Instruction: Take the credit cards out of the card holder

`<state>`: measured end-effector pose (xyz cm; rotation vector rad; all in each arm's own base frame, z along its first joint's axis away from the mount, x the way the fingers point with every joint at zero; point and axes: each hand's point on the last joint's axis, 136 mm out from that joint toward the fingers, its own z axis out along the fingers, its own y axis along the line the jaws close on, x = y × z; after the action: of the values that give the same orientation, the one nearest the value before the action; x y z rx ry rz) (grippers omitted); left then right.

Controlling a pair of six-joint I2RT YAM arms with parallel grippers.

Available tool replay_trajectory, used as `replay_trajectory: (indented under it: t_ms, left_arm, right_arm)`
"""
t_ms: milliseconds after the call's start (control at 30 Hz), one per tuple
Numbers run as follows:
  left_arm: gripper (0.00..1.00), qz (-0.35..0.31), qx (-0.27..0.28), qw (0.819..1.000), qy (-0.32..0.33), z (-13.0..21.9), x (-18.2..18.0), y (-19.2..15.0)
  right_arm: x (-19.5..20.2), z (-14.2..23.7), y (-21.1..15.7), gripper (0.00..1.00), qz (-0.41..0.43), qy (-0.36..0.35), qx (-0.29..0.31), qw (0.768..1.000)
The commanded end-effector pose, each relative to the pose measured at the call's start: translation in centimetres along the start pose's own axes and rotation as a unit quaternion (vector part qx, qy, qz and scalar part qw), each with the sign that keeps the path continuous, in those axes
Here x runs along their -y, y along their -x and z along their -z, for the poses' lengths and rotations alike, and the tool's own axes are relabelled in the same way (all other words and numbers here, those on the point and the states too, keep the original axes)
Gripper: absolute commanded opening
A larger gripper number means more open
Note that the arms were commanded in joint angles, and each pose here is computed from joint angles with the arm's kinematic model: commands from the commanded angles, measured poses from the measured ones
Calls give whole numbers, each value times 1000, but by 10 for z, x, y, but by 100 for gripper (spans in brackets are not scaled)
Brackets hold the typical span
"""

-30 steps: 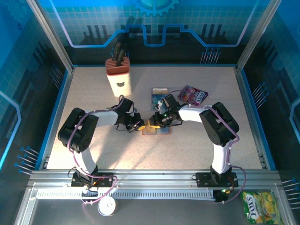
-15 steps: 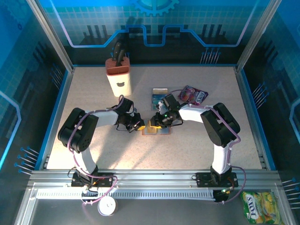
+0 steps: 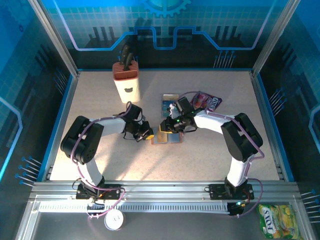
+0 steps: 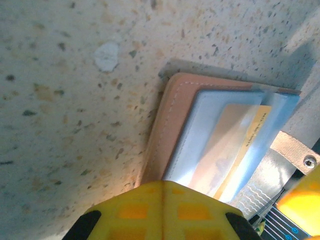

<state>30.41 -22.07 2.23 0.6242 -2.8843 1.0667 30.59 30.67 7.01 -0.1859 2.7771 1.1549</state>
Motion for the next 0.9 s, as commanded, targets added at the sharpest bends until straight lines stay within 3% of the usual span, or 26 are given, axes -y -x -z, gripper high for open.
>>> replay_trajectory:
  t_ms: [0,300,867]
  left_arm:
    - [7,-27,6,1000,4,14,14,-1]
    - [7,-51,3,999,6,14,32,-3]
    - [5,-33,-22,999,19,-9,16,-10]
  right_arm:
    - [2,14,1,30,4,-13,7,1000]
    - [23,25,-2,30,-12,-33,8,999]
    - [32,3,-14,29,-40,-15,-23,999]
